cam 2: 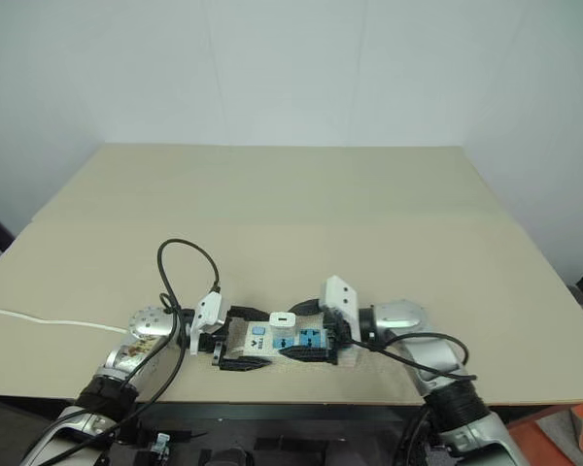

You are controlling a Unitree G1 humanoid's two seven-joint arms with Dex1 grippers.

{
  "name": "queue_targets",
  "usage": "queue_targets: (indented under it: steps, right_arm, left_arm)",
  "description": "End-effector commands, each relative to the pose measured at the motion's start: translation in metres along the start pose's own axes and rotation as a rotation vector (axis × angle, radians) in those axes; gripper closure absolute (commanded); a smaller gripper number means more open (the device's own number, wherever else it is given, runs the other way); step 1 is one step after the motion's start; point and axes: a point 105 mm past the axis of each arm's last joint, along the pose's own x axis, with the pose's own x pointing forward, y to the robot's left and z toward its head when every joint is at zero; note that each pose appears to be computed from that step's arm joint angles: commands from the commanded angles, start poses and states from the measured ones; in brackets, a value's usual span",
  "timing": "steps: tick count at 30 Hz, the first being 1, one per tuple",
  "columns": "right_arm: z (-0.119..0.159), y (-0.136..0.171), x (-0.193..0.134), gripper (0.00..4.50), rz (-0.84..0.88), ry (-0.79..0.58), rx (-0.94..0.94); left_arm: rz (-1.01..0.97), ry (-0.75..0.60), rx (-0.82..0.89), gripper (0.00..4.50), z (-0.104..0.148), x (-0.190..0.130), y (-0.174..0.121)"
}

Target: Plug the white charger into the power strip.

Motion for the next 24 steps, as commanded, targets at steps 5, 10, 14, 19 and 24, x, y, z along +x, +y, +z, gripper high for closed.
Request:
queue_targets:
  steps: [5, 10, 14, 19, 24]
  right_arm:
    - [0.027, -0.009, -0.031, 0.0, -0.058, -0.032, -0.061]
    - [0.038, -0.006, -0.06, 0.0, -0.084, -0.013, -0.094]
    - [0.044, -0.003, -0.097, 0.0, -0.135, 0.025, -0.107]
    - [0.051, -0.003, -0.139, 0.0, -0.231, 0.064, -0.103]
    - [0.048, 0.0, -0.159, 0.0, -0.277, 0.097, -0.082]
  left_arm:
    - [0.024, -0.097, 0.133, 0.03, 0.057, -0.02, 0.004]
    - [-0.035, -0.083, 0.133, 0.03, 0.089, -0.044, -0.014]
    - [0.032, -0.022, 0.117, 0.03, 0.102, -0.079, -0.018]
    - [0.236, 0.083, 0.085, 0.03, 0.094, -0.127, -0.005]
    - [0.327, 0.128, 0.043, 0.03, 0.08, -0.147, -0.007]
